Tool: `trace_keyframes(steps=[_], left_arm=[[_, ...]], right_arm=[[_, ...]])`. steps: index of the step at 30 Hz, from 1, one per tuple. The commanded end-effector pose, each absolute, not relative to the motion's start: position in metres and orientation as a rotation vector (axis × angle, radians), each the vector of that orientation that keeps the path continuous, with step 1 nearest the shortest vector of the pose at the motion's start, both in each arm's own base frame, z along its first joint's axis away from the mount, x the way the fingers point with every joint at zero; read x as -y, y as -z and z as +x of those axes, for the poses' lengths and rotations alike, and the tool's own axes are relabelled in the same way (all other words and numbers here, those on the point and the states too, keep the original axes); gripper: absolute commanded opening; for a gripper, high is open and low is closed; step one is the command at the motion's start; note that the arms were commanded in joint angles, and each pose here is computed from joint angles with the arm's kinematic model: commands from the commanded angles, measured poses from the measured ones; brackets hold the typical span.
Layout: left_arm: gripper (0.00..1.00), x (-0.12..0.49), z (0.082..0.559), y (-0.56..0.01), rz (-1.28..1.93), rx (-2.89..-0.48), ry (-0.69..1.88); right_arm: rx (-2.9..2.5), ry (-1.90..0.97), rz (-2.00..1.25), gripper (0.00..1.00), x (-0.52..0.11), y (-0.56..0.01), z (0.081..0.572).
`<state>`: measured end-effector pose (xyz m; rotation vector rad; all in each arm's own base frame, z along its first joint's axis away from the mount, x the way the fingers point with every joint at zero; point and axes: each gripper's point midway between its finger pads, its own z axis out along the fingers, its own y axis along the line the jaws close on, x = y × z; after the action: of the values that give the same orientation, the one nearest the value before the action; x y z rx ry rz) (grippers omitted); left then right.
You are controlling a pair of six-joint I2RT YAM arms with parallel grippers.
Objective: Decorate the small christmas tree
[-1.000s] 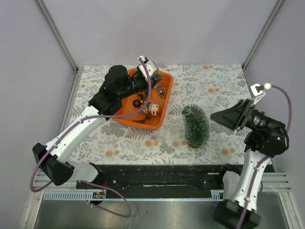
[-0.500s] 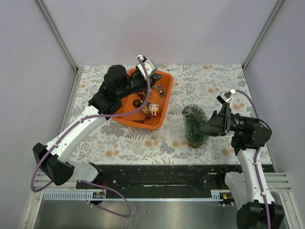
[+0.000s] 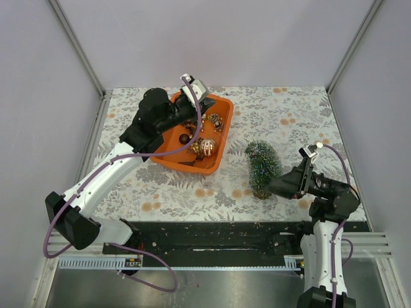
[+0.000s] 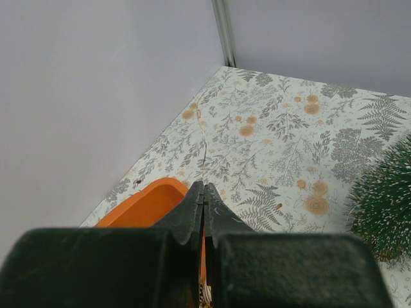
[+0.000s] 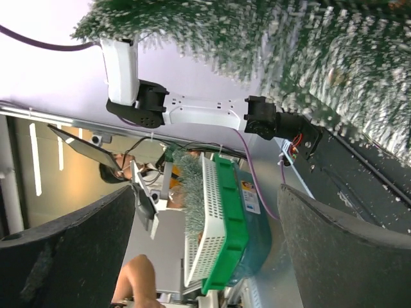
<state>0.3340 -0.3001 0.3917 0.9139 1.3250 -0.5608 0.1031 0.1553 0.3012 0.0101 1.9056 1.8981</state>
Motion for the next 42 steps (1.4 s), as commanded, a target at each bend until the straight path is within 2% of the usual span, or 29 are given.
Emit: trace_keyframes(steps=[1,4,9,18,22,26,27,28,29,30,33,36,40,42], left_arm=[[0.00,0.296,0.333,-0.414,0.897,-1.244,0.561],[0.00,0.295,0.331,-0.416,0.883,-1.241,0.573],[0.00,0.290,0.332,-0.416,0.876,-1.239,0.567],[0.00,0.272,0.343,-0.421,0.834,-1.244,0.560],[0.00,0.263,0.347,-0.423,0.826,-1.249,0.540],[0.00,0.259,0.348,-0.426,0.829,-1.253,0.532],[0.00,0.258,0.348,-0.426,0.827,-1.254,0.532],[0.00,0.259,0.349,-0.427,0.828,-1.255,0.531],[0.00,0.259,0.349,-0.428,0.825,-1.257,0.532],[0.00,0.260,0.350,-0.429,0.825,-1.258,0.537],[0.00,0.261,0.351,-0.432,0.827,-1.256,0.542],[0.00,0.261,0.355,-0.432,0.822,-1.260,0.529],[0.00,0.261,0.360,-0.427,0.829,-1.271,0.513],[0.00,0.262,0.363,-0.425,0.832,-1.279,0.504]], right_arm=[[-2.192,-2.098,0.307,0.99,-0.155,-0.288,0.089],[-2.121,-2.110,0.344,0.99,-0.149,-0.285,0.115],[-1.951,-1.930,0.113,1.00,-0.138,-0.302,0.152],[-1.559,-1.677,-0.093,0.99,-0.129,-0.343,0.231],[-1.429,-1.648,-0.093,0.99,-0.114,-0.345,0.282],[-1.515,-1.402,-0.093,0.99,-0.102,-0.332,0.334],[-1.606,-1.308,-0.014,0.99,-0.094,-0.320,0.349],[-1.662,-1.074,0.023,0.99,-0.078,-0.322,0.370],[-1.824,-0.895,0.121,0.99,-0.063,-0.293,0.374],[-1.857,-0.763,0.146,0.99,-0.051,-0.288,0.377],[-1.864,-0.526,0.157,0.99,-0.021,-0.293,0.380],[-1.858,-0.476,0.183,0.99,-0.014,-0.290,0.382],[-1.780,-0.667,0.972,0.99,0.019,-0.256,0.383],[-1.698,-0.768,1.054,1.00,0.033,-0.247,0.376]])
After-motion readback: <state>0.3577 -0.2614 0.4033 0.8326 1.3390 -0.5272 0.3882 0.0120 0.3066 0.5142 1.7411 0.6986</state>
